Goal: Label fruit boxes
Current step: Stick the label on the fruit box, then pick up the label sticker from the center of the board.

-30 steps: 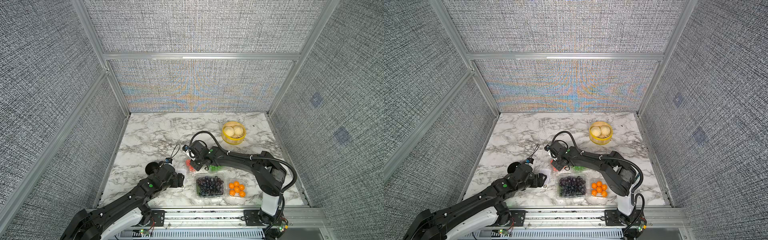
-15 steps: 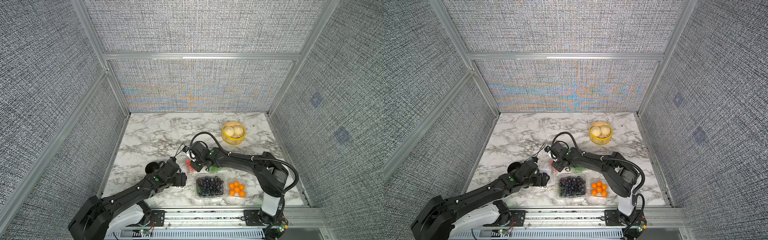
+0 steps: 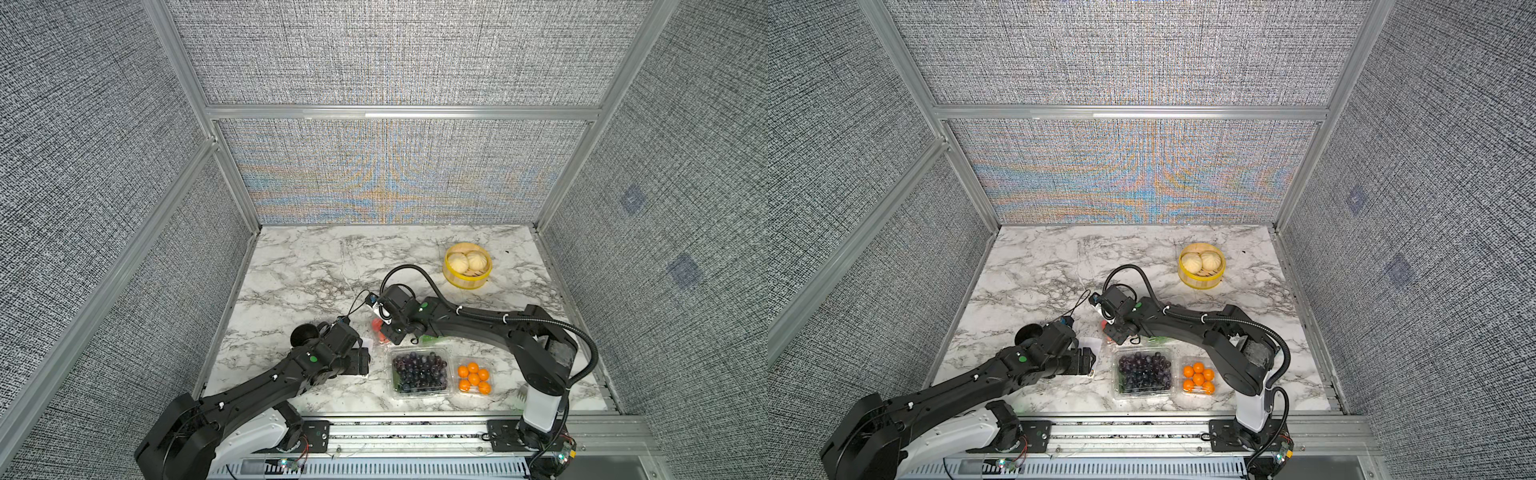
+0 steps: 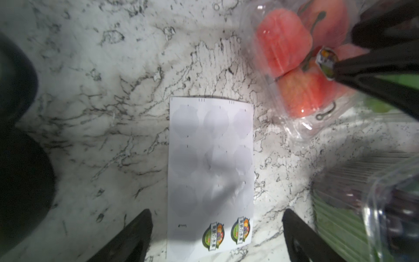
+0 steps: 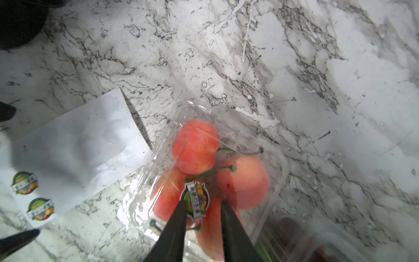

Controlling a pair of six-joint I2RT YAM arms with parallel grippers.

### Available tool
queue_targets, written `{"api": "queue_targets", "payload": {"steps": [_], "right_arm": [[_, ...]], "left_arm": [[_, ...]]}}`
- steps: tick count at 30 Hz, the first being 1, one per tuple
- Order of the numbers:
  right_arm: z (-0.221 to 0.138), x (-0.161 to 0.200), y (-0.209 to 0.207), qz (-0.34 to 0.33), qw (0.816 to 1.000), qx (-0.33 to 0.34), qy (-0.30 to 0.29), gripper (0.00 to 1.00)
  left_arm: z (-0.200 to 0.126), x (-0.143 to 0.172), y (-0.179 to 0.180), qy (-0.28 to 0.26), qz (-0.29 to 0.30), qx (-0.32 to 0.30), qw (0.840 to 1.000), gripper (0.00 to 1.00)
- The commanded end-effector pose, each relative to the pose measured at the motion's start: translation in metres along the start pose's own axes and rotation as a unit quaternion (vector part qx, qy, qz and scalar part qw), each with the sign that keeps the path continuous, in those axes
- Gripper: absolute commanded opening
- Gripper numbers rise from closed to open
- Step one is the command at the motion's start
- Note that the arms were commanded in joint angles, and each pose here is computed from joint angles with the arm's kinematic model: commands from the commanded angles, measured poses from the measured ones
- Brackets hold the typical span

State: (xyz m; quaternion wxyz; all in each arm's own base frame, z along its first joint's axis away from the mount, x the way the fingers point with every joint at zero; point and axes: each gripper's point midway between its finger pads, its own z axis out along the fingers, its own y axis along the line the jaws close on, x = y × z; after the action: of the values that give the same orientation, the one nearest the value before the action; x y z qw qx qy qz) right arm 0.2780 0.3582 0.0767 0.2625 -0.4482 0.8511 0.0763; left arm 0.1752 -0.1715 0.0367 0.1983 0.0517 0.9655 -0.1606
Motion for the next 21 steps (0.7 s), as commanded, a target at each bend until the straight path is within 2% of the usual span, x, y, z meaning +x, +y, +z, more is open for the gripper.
{"api": "queue_targets", "payload": {"steps": [1, 3, 4, 5, 6, 9, 11, 15, 20, 21], "right_arm": [[-0.021, -0.020, 0.006, 0.019, 0.998, -0.028, -0.052, 0.37], [-0.036, -0.027, 0.003, 0.036, 0.996, -0.029, -0.076, 0.39], [-0.045, -0.029, 0.000, 0.044, 0.995, -0.027, -0.088, 0.44], [-0.052, -0.029, -0.003, 0.056, 0.993, -0.022, -0.101, 0.80], [-0.058, -0.030, -0.005, 0.065, 0.991, -0.021, -0.112, 0.99], [-0.079, -0.030, -0.010, 0.077, 0.987, -0.015, -0.141, 0.99], [-0.091, -0.027, -0.019, 0.086, 0.984, 0.003, -0.159, 0.99], [-0.101, -0.011, -0.030, 0.103, 0.980, 0.017, -0.169, 0.99], [-0.106, 0.001, -0.034, 0.114, 0.978, 0.018, -0.171, 0.99], [-0.106, 0.002, -0.035, 0.117, 0.978, 0.019, -0.171, 0.99]], "left_arm": [[0.001, 0.003, 0.001, 0.009, -0.001, -0.012, 1.000, 0.91], [0.002, 0.003, -0.001, 0.014, 0.004, -0.016, 1.000, 0.91], [0.003, 0.003, -0.001, 0.016, 0.006, -0.020, 1.000, 0.92], [0.002, 0.003, -0.003, 0.018, 0.008, -0.024, 1.000, 0.93], [0.003, 0.002, -0.003, 0.018, 0.010, -0.027, 0.999, 0.95], [0.006, 0.001, -0.003, 0.020, 0.013, -0.044, 0.999, 0.95], [0.009, 0.002, 0.002, 0.031, 0.021, -0.076, 0.996, 0.96], [0.018, 0.003, 0.008, 0.049, 0.031, -0.114, 0.992, 0.96], [0.011, 0.002, 0.035, 0.072, 0.022, -0.225, 0.972, 0.95], [0.013, 0.004, 0.036, 0.078, 0.023, -0.229, 0.970, 0.95]]}}
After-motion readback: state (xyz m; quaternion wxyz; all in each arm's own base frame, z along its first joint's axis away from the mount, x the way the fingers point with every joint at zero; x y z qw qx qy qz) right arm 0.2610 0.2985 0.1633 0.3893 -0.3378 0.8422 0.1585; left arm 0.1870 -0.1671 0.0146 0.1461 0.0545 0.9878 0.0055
